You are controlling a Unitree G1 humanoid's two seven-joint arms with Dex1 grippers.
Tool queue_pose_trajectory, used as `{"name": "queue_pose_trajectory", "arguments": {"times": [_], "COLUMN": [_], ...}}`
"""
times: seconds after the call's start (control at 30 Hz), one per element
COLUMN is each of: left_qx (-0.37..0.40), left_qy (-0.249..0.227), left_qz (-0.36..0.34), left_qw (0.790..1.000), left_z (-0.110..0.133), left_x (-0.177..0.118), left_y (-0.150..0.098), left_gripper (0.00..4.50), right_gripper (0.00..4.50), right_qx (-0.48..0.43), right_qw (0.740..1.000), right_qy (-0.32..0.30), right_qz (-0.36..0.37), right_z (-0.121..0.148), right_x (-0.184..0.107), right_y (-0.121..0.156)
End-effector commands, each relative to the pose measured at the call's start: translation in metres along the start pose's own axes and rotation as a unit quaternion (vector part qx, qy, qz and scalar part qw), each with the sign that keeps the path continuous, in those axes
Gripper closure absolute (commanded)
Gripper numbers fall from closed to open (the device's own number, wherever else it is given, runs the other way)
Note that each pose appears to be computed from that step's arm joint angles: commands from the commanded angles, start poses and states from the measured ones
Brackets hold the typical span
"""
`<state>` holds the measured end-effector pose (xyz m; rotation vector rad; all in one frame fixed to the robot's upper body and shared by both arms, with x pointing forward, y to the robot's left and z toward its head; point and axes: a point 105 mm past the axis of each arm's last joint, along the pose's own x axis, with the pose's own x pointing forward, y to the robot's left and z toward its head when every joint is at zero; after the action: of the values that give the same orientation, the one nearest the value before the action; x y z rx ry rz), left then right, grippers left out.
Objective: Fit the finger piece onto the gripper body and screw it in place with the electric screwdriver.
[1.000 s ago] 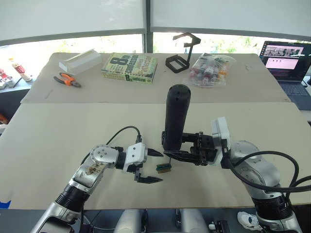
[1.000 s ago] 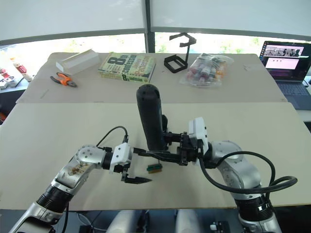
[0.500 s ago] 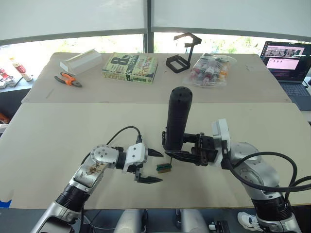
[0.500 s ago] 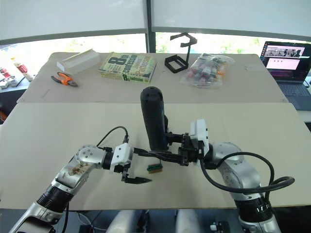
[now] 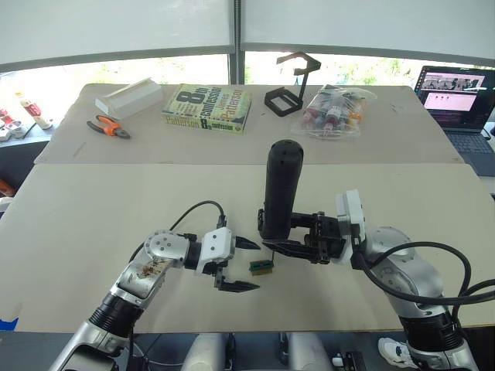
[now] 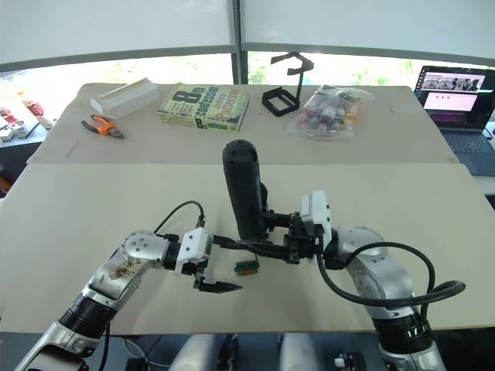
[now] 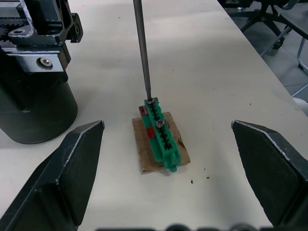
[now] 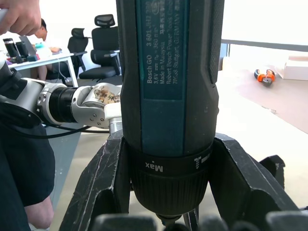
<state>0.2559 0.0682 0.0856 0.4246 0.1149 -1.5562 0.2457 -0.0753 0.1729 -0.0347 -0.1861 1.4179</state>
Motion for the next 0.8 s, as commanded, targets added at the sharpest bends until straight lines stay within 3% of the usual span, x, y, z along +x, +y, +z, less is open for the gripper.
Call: {"name": "queue_pose_trajectory", "arguments": {"times": [0.03, 0.8], "left_qx": [0.019, 0.019], "left_qy": [-0.009, -0.012], "left_qz": [0.002, 0.007], "left_qw": [1.000, 1.000], "left_z": [0.0088, 0.0107], "left_x": [0.0004, 0.0016], "left_y": [0.0031, 0.0068], "left_gripper": [0.00, 0.00], "right_gripper": [2.61, 2.61], "right_qx": [-0.034, -0.024], "right_qw": [0.999, 0.999], "right_qy": [-0.027, -0.024], "right_qz": [0.011, 0.016], "right_z": [0.0157, 0.0135], "right_x": [0.0017, 0.0045], "right_y": [0.0034, 0.0055]}}
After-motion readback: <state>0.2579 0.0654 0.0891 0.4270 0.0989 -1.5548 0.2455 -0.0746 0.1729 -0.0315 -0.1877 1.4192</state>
